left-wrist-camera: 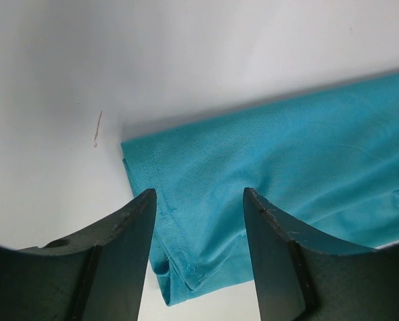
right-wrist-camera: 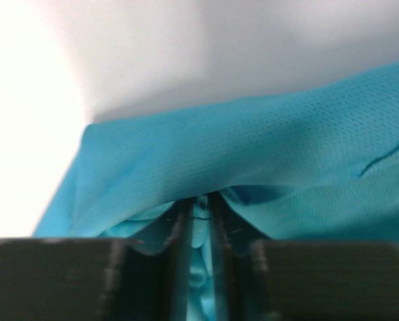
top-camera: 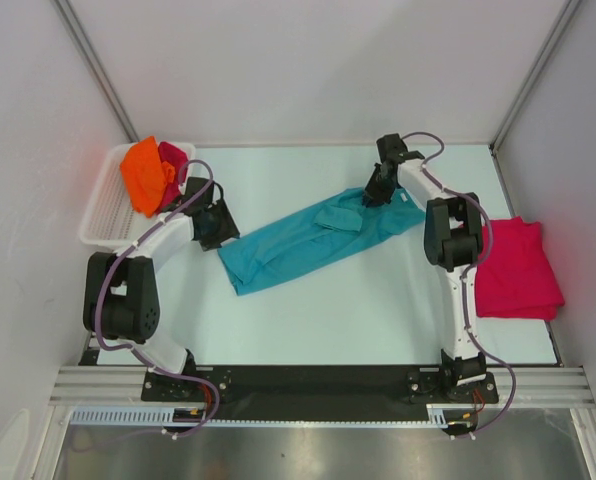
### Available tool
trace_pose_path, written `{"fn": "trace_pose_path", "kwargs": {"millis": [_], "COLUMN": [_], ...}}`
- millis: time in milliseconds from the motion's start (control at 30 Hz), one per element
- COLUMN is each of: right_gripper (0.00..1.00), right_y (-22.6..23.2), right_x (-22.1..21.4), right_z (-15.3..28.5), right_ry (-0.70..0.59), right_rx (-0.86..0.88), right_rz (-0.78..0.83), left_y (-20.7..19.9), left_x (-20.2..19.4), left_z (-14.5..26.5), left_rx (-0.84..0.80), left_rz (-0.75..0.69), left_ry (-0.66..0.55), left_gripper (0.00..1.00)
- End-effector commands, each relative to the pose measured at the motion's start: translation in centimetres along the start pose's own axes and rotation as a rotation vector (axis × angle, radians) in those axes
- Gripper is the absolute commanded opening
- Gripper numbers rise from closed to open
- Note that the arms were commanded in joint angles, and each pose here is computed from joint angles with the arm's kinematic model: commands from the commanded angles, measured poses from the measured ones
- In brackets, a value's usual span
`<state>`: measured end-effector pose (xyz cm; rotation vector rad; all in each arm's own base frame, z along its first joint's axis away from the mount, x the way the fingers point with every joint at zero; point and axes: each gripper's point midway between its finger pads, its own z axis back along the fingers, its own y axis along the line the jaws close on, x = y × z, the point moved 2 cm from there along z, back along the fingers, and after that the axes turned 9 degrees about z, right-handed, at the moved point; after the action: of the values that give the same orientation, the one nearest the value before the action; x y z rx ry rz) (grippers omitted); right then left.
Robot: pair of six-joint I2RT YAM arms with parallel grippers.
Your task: Fold and stack the t-shirts
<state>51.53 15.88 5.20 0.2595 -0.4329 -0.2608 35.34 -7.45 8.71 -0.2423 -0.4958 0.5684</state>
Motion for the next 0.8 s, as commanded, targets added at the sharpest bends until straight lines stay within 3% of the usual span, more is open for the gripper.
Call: {"fn": "trace_pose_path", "kwargs": {"millis": [0,67,367,767], "right_gripper": [0.12,0.00,0.00,0.00], "right_y": [0.6,0.4,-0.8,-3.8], "right_x": [0.6,0.8,4.9,9.7], "right_z": [-0.5,-0.5,3.4,4.4], "right_ry": [-0.015,-0.026,-0.234,-0.324], "right_rx": [0.004,-0.005,-0.184,-0.335], "right_rz": [0.017,0.021,0.082,0.050], "left_y": [-0.7,-0.6,-0.7,-0.6], "left_x": [1.2,1.2,1.2,1.2], "left_z": [1.3,1.1,0.8,1.0], "left_rx": [-0.036,-0.032,-0.031,-0.030], "left_rz": [-0.016,-0.015,-0.017,-0.022], "left_ry": [-0.043,-0.038,-0.035,-0.033], "left_gripper": [0.60,0.60,0.60,0.60]}}
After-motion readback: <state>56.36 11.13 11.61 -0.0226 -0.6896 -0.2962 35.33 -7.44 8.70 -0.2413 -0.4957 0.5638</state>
